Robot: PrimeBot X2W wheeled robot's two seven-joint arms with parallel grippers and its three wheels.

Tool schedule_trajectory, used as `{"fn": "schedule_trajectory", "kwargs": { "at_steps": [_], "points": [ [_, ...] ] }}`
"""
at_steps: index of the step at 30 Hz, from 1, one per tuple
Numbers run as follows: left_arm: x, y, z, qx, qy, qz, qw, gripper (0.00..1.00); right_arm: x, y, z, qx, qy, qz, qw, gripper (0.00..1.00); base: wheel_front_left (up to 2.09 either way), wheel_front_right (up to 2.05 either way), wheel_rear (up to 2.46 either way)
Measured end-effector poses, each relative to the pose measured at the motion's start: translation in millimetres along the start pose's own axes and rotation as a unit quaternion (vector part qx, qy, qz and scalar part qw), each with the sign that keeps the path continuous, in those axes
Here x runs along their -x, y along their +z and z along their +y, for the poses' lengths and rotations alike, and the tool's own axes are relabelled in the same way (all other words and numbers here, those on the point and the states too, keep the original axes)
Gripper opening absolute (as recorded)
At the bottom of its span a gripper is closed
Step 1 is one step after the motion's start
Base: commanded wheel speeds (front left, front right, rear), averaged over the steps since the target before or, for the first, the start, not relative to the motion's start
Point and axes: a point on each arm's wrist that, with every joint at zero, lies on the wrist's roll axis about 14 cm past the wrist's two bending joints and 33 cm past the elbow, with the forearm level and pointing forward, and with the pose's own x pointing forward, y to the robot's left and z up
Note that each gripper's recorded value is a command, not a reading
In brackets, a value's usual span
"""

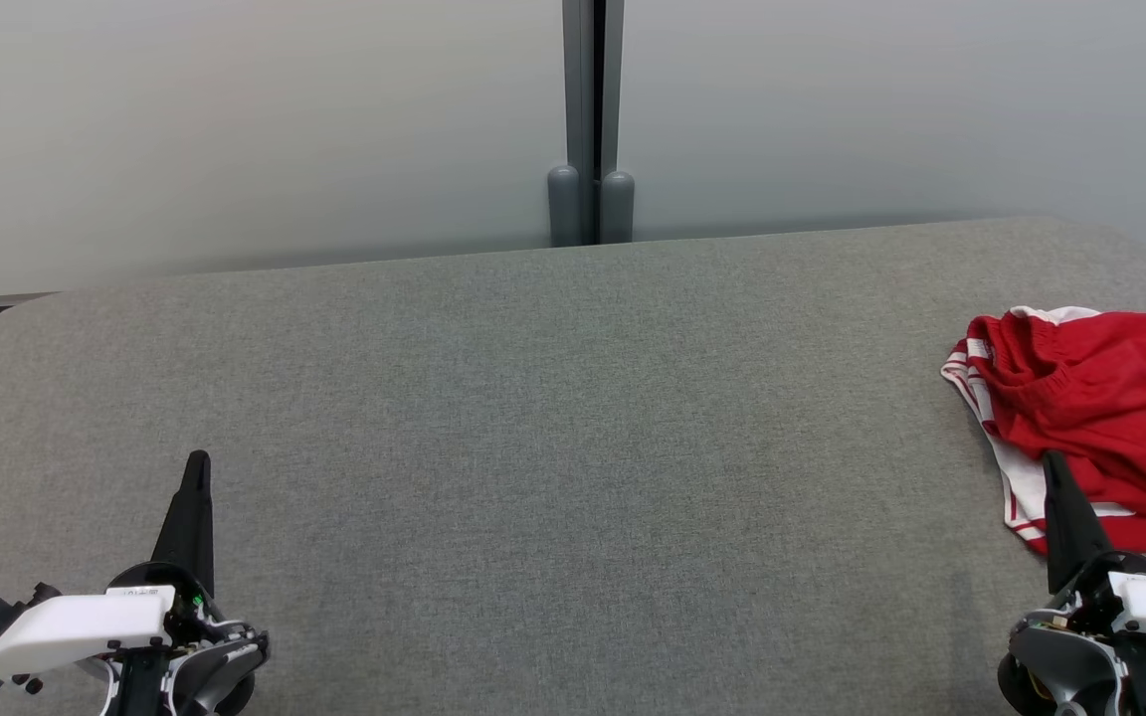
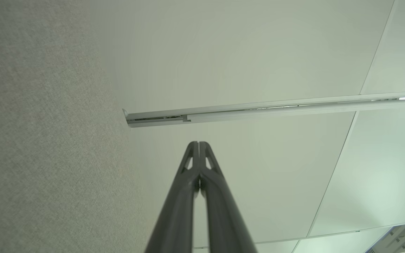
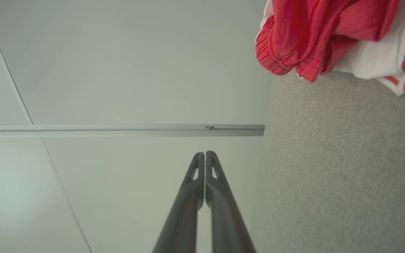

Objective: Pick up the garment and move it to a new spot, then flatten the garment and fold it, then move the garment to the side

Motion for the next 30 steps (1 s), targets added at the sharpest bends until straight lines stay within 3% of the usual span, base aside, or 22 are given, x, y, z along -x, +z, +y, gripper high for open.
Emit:
{"fn": "schedule_trajectory", "kwargs": {
  "at_steps": [30],
  "points": [
    [0.0,0.1,0.0,0.0,0.0,0.0,1.0,0.0,0.0,0.1,0.0,0.0,0.0,0.0,1.0,0.0,0.0,0.0,0.0]
  ]
}}
